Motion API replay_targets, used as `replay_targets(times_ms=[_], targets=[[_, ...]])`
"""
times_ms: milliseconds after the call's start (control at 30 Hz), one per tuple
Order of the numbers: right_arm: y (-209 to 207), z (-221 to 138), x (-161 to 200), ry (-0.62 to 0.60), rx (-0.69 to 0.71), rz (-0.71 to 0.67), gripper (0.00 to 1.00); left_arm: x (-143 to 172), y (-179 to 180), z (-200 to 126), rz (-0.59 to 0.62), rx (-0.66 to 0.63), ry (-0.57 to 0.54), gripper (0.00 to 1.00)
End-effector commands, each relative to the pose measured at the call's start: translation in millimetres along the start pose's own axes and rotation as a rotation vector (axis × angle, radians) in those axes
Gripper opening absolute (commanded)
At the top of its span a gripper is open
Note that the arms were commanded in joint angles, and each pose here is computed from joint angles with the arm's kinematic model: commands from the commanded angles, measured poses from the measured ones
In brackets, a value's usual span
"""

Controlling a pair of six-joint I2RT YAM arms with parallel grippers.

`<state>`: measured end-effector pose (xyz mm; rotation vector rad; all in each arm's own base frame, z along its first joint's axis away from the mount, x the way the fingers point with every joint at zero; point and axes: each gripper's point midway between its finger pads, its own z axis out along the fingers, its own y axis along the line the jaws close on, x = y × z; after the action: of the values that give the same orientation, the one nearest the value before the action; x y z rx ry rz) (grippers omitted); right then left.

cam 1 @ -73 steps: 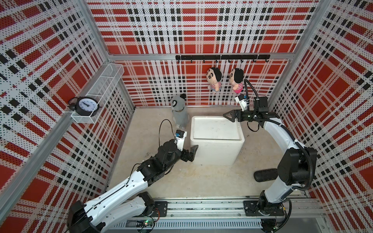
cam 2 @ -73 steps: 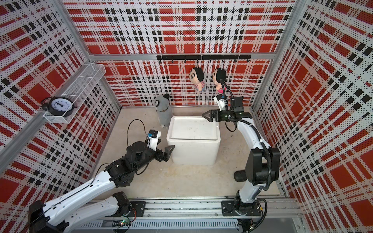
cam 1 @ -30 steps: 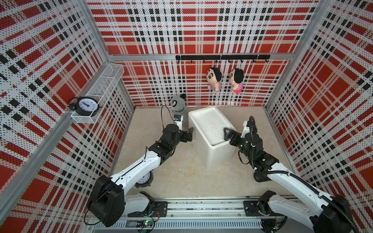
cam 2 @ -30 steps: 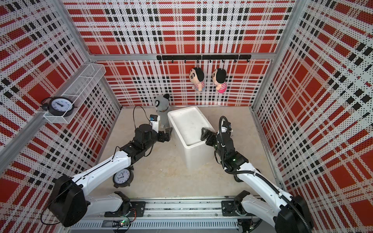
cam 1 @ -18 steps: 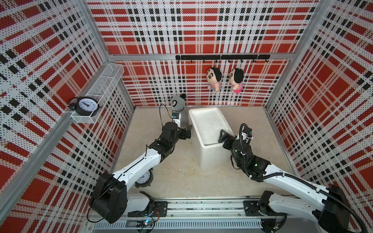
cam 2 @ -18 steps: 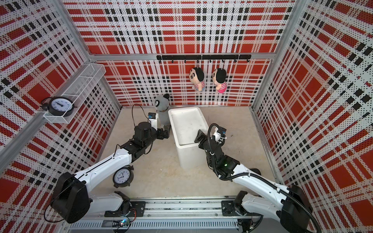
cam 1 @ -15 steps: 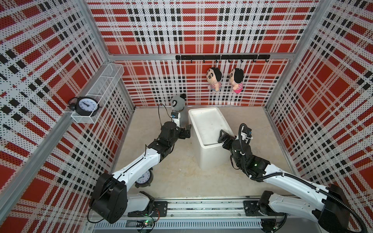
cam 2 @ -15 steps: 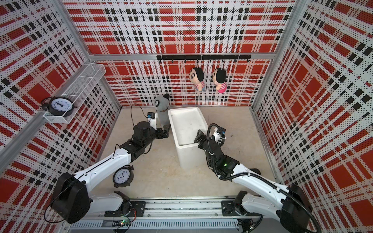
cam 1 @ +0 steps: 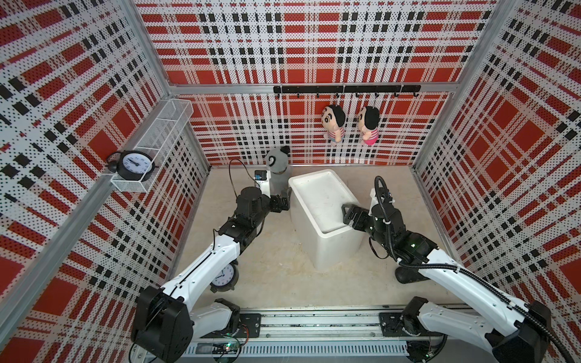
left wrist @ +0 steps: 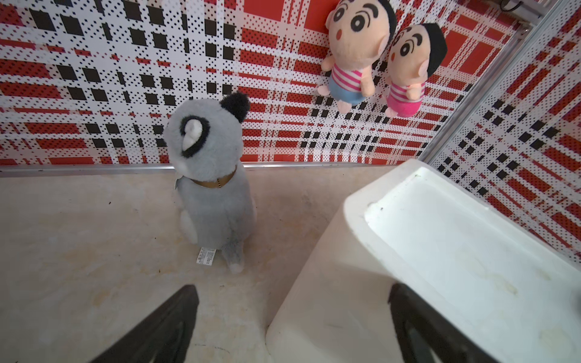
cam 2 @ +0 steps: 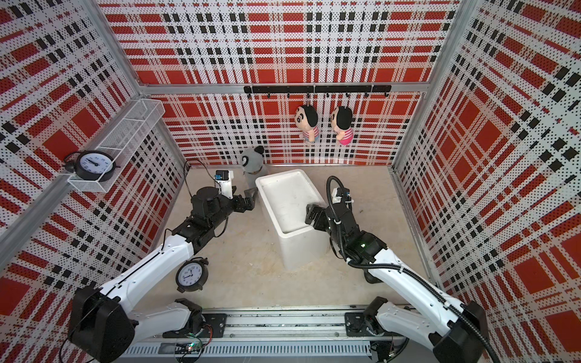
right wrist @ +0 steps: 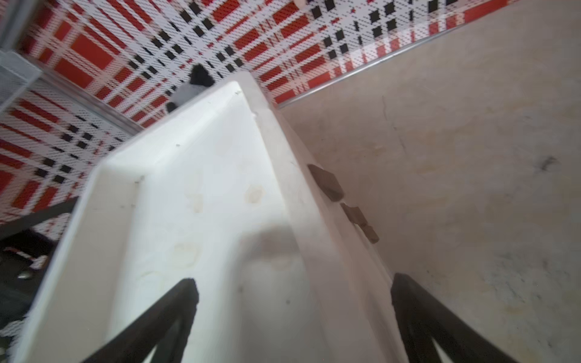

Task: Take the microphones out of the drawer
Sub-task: Adjust the storage box at the center of the board.

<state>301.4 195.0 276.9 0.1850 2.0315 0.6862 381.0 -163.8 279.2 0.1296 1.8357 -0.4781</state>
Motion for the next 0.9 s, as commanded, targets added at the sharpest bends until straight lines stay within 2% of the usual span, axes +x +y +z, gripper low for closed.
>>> replay_targets(times_ms=[0, 200, 467, 667, 867], targets=[[82.9, -36.7, -41.5, -0.008, -0.35, -0.055, 1.0, -32.9, -21.7, -11.4, 0.01, 0.094, -0.077, 0.98], [83.8, -39.1, -75.7, -0.016, -0.322, -0.129, 1.0, -30.9, -22.7, -14.6, -0.001, 0.102, -0.074, 0.98], [12.3, 6.8, -100.8, 0.025, -0.215, -0.08, 1.0, -41.1, -21.0, -20.0, -0.016, 0.095, -0.104, 0.98], [-52.4, 43.5, -74.0, 0.111, -0.025, -0.121, 1.0, -55.6, -34.6, -16.4, -0.031, 0.166, -0.091, 0.98], [-89.4, 42.5, -43.8, 0.151, 0.095, -0.14, 1.0, -58.8, -54.4, 0.9, -0.112, 0.3, -0.011, 0.98]])
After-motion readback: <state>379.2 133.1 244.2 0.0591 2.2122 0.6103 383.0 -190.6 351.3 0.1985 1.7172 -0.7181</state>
